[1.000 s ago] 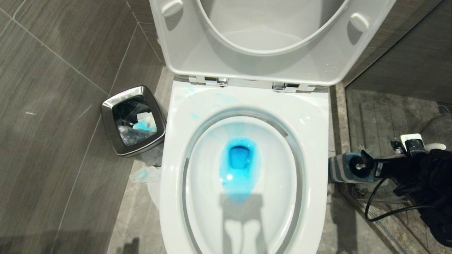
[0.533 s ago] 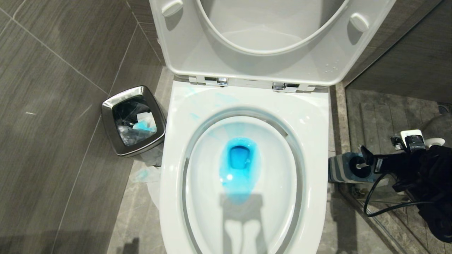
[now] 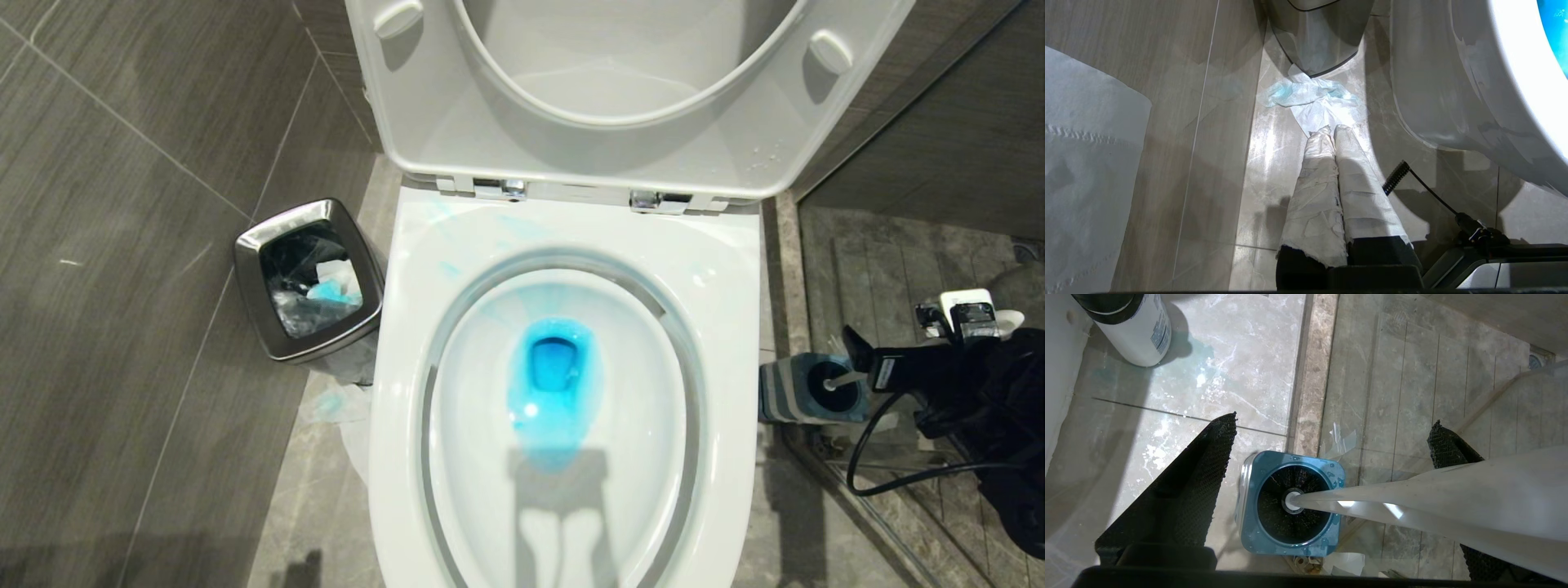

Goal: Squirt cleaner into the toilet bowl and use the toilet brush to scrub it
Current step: Scrub the toilet bowl

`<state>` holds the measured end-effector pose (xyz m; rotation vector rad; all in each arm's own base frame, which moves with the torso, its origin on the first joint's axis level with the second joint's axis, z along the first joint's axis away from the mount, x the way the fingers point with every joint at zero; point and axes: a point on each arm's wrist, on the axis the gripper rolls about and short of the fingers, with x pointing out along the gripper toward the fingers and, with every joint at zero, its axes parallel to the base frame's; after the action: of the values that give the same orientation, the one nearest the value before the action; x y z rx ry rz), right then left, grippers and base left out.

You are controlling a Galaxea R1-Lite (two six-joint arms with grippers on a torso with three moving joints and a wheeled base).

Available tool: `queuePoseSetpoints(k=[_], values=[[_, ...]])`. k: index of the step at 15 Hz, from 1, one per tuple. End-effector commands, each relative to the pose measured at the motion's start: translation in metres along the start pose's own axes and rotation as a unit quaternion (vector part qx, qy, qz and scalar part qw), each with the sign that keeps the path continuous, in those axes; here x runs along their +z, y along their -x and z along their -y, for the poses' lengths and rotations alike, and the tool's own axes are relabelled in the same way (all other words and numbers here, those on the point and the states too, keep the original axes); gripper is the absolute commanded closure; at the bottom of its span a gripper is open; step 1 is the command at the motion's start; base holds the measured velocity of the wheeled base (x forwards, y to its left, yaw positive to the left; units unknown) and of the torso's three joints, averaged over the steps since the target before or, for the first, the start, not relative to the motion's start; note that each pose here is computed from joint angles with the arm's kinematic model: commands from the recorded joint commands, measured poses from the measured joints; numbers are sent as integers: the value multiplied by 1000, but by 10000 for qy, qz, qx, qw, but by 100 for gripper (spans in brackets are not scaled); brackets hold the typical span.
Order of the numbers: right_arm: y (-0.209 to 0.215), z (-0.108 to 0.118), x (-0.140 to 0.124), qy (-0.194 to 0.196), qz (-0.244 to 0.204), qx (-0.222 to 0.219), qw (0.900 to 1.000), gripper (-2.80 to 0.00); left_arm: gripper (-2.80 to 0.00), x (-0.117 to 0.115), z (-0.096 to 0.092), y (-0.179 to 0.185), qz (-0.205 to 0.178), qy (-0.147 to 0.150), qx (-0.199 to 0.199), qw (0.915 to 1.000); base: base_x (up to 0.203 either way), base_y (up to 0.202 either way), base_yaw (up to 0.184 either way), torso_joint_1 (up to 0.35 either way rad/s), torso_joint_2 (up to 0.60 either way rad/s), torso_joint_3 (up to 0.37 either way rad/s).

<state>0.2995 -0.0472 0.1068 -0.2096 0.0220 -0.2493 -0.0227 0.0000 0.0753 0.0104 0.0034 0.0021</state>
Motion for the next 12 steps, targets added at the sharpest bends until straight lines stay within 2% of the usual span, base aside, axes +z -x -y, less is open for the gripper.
queuePoseSetpoints(k=[1,12], values=[[1,0,1,1,40,-17,10000,0,0,0,0,0,2,-2,5,10000,0,0,0,0,0,0],[3,0,-1,-20,-24,4,10000,0,0,0,0,0,2,-2,5,10000,0,0,0,0,0,0]])
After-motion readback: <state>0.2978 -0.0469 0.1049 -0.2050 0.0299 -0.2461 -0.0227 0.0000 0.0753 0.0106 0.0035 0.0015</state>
